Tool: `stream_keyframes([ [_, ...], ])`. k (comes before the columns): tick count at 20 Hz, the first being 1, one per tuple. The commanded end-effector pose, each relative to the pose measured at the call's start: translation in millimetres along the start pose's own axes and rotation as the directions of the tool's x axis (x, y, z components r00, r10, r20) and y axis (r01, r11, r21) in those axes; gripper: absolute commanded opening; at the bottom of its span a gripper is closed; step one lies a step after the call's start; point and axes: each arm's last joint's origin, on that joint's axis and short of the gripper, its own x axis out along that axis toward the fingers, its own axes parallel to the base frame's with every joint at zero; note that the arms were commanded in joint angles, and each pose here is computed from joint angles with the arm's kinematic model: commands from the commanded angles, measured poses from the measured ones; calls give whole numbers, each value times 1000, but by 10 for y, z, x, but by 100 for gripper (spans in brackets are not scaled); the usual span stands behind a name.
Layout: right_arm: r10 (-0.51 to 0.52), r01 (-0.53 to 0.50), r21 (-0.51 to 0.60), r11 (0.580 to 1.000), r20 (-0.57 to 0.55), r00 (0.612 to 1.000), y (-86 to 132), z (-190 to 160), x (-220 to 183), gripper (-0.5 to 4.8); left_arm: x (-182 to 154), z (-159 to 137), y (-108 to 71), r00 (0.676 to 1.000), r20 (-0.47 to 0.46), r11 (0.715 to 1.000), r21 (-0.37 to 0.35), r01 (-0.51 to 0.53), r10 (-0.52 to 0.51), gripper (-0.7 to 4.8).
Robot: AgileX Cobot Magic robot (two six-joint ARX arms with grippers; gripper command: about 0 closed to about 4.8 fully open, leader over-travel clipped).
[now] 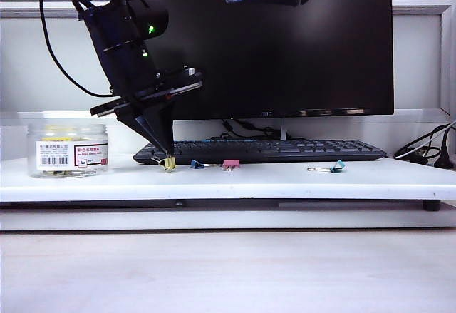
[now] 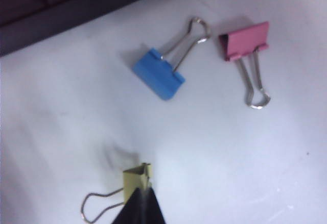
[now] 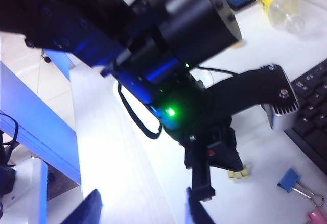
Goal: Take the clips out of the round transparent plastic box and place them on the table.
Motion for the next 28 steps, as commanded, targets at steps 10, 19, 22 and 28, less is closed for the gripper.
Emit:
stream_keyframes([
  [10,50,-50,8,999,27,998,52,89,-43,212,-94,71,-23,999,32,1000,6,3,-3,122],
  [19,60,-61,7,998,28,998,54,89,-42,212,-935,342,-65,980,57,978,71,-195,191,125],
  [22,56,-56,-1,998,33,998,47,95,-37,212,-1069,223,137,968,-42,968,46,-247,249,126],
  [28,59,-59,4,998,27,998,16,74,26,212,-1150,104,393,950,-155,962,0,-274,271,133],
])
